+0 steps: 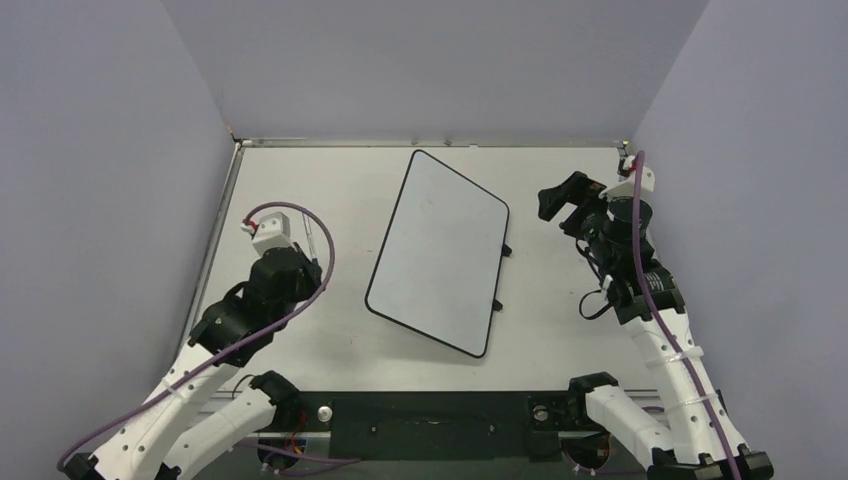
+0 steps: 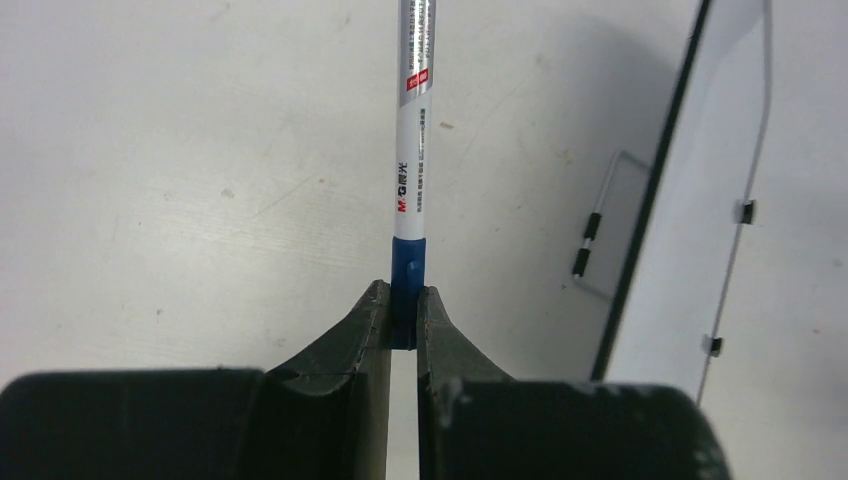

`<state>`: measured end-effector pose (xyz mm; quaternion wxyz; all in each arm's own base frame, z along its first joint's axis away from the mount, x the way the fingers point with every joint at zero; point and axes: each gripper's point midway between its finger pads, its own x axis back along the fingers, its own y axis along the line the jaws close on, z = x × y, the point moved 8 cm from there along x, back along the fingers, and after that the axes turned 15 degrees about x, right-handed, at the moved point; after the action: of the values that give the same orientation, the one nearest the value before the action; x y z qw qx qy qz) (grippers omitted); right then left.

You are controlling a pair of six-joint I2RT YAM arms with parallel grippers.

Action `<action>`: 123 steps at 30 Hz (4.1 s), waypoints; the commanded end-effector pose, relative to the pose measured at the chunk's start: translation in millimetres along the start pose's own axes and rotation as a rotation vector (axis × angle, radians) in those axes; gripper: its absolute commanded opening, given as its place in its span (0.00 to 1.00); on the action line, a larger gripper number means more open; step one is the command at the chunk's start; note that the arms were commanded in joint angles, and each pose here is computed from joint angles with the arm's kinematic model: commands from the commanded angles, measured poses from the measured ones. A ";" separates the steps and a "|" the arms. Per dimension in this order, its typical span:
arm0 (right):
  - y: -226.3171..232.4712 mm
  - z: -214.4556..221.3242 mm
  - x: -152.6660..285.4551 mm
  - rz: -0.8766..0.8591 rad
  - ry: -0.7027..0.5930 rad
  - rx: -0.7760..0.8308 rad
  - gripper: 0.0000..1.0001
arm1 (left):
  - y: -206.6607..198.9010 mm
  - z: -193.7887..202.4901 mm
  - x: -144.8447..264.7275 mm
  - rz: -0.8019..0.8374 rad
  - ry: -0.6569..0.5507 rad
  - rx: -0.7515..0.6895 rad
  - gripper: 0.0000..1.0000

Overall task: Write a sentence on the whiteboard
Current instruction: Pass from the left arm to the right, then open the pen cap from the whiteboard marker.

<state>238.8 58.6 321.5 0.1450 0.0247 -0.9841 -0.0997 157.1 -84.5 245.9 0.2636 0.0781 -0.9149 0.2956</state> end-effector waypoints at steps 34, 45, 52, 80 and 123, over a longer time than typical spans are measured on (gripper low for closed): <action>123.0 -33.4 114.0 -1.269 -0.375 0.004 0.89 | -157.1 -16.3 102.1 1.387 0.480 -0.235 0.00; 140.7 -31.2 120.5 -1.352 -0.405 0.001 0.87 | -176.3 -4.0 104.2 1.497 0.528 -0.235 0.00; 146.9 -30.7 123.1 -1.387 -0.401 0.007 0.85 | -184.6 7.3 107.1 1.534 0.582 -0.272 0.00; 158.1 -37.2 129.5 -1.436 -0.396 0.015 0.77 | -200.9 24.2 113.0 1.600 0.663 -0.343 0.00; 143.9 -20.9 105.5 -1.117 -0.214 -0.014 0.00 | -205.8 17.6 99.9 1.514 0.463 -0.267 0.61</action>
<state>135.5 185.8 388.5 -0.0122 0.5521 -0.8225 -0.1363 123.6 -259.8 369.2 0.2546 -0.6544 -0.6616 0.2631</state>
